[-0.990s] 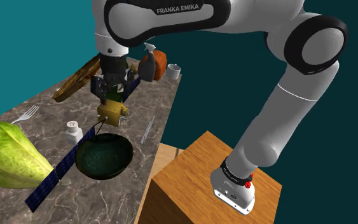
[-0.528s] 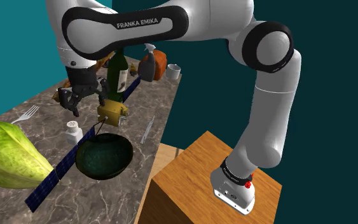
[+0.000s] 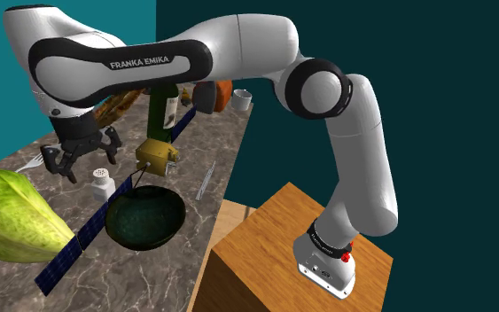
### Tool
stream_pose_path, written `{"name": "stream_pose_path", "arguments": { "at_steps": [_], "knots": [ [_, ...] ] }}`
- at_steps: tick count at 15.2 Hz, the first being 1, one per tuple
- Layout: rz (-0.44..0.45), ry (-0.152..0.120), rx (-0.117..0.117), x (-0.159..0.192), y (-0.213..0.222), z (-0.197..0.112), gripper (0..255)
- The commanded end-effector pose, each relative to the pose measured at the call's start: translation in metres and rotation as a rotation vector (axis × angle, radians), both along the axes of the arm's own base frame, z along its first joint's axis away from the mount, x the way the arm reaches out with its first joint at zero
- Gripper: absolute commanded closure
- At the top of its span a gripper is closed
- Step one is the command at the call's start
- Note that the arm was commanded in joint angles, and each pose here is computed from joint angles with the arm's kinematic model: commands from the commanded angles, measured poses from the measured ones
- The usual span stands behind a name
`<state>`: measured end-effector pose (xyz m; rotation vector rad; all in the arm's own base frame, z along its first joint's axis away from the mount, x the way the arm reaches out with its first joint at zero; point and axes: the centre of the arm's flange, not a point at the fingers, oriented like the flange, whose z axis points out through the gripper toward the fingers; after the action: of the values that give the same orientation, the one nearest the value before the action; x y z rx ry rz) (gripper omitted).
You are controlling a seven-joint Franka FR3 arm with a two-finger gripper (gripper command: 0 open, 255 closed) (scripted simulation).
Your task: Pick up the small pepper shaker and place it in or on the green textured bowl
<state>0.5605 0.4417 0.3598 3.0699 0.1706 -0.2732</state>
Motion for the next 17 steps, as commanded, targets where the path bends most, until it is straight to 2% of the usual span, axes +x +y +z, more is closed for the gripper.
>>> {"name": "stream_pose_path", "arguments": {
  "at_steps": [1, 6, 13, 14, 17],
  "knots": [
    [0.000, 0.000, -0.001, 0.001, 0.001, -0.010, 0],
    [0.000, 0.000, -0.001, -0.003, 0.000, -0.033, 0],
    [0.000, 0.000, -0.001, -0.003, 0.000, -0.033, 0],
    [0.000, 0.000, -0.001, -0.003, 0.000, -0.033, 255],
    [0.000, 0.000, -0.001, -0.003, 0.000, -0.033, 255]
  ]
}}
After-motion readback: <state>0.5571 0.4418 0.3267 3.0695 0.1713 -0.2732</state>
